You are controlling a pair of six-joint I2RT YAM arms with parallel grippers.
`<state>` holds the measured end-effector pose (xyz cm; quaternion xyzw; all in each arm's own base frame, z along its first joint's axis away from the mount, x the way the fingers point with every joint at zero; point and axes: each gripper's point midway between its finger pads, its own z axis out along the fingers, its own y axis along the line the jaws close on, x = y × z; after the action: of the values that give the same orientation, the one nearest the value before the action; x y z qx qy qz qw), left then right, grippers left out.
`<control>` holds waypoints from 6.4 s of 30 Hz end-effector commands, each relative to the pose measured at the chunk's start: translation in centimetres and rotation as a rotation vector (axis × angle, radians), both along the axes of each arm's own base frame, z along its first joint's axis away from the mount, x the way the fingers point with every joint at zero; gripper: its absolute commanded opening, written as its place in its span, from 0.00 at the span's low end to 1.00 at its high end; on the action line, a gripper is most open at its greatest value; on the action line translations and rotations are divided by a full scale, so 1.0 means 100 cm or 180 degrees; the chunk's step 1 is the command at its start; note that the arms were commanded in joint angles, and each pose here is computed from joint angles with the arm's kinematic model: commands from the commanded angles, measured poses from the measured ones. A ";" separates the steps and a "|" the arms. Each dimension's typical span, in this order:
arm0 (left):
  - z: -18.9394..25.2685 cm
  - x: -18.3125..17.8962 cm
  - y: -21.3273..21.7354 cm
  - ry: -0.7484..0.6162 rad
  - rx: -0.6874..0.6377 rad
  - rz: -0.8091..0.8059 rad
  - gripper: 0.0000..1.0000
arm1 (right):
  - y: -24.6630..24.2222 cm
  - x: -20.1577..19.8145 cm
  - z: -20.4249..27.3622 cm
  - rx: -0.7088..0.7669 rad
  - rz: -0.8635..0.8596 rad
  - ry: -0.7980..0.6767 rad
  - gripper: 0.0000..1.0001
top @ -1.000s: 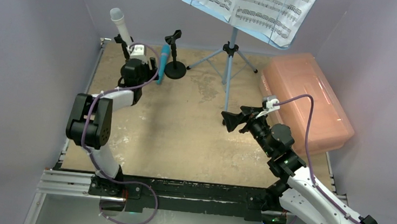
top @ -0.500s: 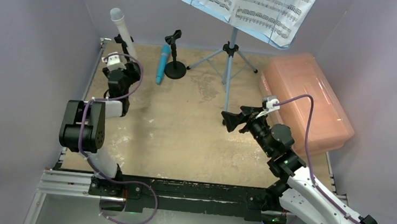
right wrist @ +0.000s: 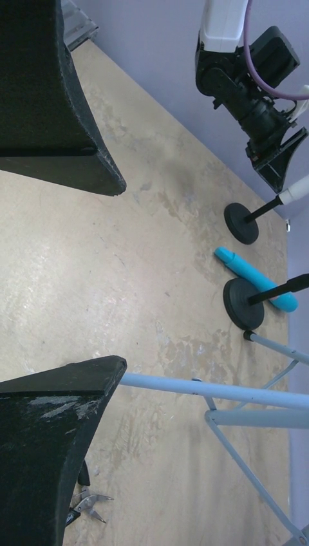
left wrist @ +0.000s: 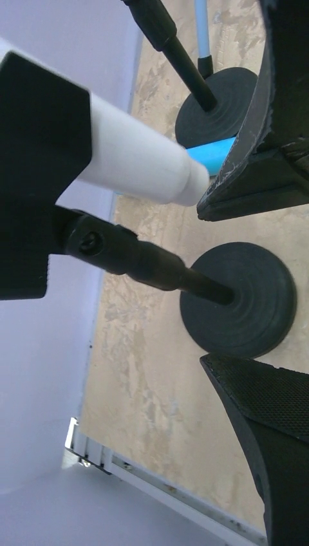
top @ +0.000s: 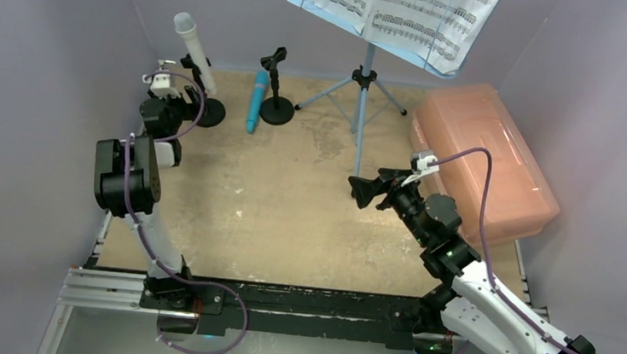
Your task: Pack up the instrument practice props
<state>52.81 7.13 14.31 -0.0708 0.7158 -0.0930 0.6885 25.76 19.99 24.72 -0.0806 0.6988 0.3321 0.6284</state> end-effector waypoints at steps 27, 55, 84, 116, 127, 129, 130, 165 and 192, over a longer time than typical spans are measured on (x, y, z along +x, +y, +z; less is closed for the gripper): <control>-0.025 0.074 -0.004 -0.0408 0.0366 -0.0805 0.22 | 0.007 0.013 -0.007 -0.0067 -0.0017 -0.0119 0.98; 0.095 -0.059 -0.109 -0.0771 0.0602 -0.0552 0.00 | 0.010 -0.003 0.018 0.0079 0.0183 -0.0278 0.98; 0.020 -0.240 -0.259 -0.0265 -0.0126 -0.0501 0.00 | 0.053 -0.025 0.025 0.0361 0.0789 0.0185 0.98; -0.025 -0.296 -0.333 -0.0161 0.0009 -0.0672 0.53 | 0.102 -0.044 0.032 -0.0156 0.0945 -0.0287 0.98; -0.019 -0.333 -0.329 0.0330 0.0070 -0.1459 0.76 | 0.109 -0.062 0.045 -0.0045 0.1258 -0.0429 0.98; -0.005 -0.339 -0.323 0.0295 0.0065 -0.1586 0.78 | 0.111 -0.060 0.046 -0.0075 0.1263 -0.0450 0.98; 0.001 -0.342 -0.321 0.0271 0.0082 -0.1671 0.78 | 0.113 -0.060 0.046 -0.0112 0.1278 -0.0454 0.98; 0.116 -0.358 -0.305 0.0013 0.1745 -0.3239 0.83 | 0.147 -0.067 0.039 -0.0553 0.1869 -0.0754 0.46; 0.087 -0.348 -0.309 0.0167 0.1304 -0.4458 0.64 | 0.143 -0.084 0.039 -0.0592 0.2103 -0.1019 0.10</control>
<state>18.92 -23.08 21.92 0.5036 0.6505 -0.3474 0.4500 18.24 34.05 26.30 -0.4029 0.5960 0.4133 0.5582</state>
